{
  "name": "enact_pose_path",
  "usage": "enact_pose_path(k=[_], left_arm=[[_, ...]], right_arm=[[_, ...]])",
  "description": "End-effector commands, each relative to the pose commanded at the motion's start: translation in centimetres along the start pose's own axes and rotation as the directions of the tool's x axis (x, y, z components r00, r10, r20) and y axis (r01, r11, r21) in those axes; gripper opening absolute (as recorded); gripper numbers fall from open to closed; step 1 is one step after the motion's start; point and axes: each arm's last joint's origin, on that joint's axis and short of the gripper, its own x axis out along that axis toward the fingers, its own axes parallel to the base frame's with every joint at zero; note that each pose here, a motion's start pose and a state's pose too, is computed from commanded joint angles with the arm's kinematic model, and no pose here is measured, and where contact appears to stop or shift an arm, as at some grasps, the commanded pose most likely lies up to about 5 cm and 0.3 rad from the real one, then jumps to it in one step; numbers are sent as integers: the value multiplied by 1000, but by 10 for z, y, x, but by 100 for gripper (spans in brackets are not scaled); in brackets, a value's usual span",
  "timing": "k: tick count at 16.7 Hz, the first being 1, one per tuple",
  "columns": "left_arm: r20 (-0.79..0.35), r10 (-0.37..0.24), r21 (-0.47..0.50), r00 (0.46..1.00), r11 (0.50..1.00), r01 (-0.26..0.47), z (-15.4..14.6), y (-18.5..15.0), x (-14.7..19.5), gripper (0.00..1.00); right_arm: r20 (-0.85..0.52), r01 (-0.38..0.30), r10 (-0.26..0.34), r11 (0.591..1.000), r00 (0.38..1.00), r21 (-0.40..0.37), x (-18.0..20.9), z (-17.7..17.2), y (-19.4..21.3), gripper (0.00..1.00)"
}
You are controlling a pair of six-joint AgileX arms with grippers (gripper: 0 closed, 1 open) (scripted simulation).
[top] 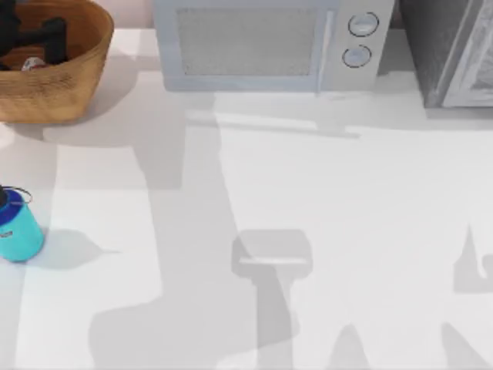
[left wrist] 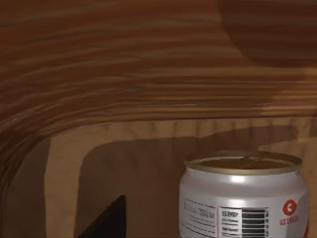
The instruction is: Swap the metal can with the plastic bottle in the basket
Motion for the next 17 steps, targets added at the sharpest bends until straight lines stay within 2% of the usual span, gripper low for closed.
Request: enact_pose_path(k=[12,17], left_arm=[[0,0,0,1000,1000,0,0,0,0,2],[0,0,0,1000,1000,0,0,0,0,0]], right_arm=[[0,0,0,1000,1000,0,0,0,0,100],[0,0,0,1000,1000,0,0,0,0,100]])
